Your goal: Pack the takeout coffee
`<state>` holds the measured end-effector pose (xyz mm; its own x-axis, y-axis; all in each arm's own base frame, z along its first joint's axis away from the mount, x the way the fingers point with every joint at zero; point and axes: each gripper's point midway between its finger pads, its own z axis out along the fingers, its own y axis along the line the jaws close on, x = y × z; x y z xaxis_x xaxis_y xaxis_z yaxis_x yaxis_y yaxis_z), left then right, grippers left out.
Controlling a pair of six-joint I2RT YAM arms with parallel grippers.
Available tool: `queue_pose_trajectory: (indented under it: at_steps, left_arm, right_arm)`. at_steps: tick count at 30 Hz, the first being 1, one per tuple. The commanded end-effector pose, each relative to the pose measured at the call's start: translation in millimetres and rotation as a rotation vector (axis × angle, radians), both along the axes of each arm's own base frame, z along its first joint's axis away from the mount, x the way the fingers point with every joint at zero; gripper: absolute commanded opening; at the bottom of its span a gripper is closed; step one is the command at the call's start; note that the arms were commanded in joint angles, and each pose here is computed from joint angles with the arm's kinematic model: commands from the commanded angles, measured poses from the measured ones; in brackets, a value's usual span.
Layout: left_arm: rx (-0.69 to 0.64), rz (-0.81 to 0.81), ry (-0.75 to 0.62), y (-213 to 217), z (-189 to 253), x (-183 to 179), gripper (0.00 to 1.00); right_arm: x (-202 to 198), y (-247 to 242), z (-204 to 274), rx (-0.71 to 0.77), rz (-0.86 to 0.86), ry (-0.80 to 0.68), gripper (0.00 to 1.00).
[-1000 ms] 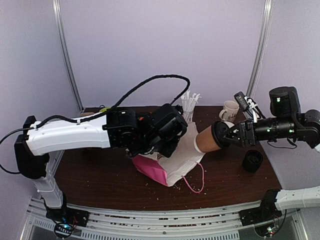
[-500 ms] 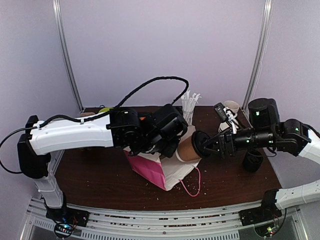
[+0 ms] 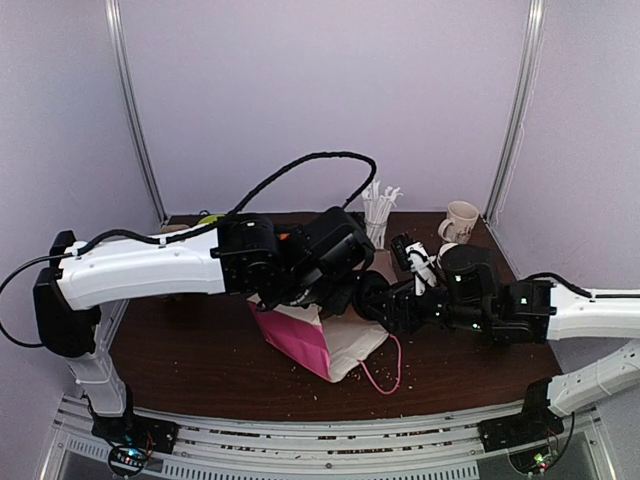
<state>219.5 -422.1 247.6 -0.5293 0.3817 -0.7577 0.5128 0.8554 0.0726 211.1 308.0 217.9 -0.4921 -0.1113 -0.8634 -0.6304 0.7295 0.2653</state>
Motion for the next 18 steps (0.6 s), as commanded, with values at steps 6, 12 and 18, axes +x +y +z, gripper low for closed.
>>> queue_pose_trajectory:
  at_steps: [6, 12, 18]
  left_arm:
    - [-0.085, 0.004, -0.013, 5.2, 28.0, 0.0, 0.00]
    - [-0.097, 0.005, -0.018, 7.5, 34.2, -0.6, 0.00]
    - [-0.108, -0.004, -0.019, 8.4, 32.8, -1.9, 0.00]
  right_arm:
    - [36.2, 25.7, 6.5, 0.115, -0.147, -0.138, 0.45]
    - [41.9, 38.9, -10.9, 0.121, -0.163, -0.145, 0.44]
    - [45.2, 50.0, -22.4, 0.128, -0.168, -0.143, 0.44]
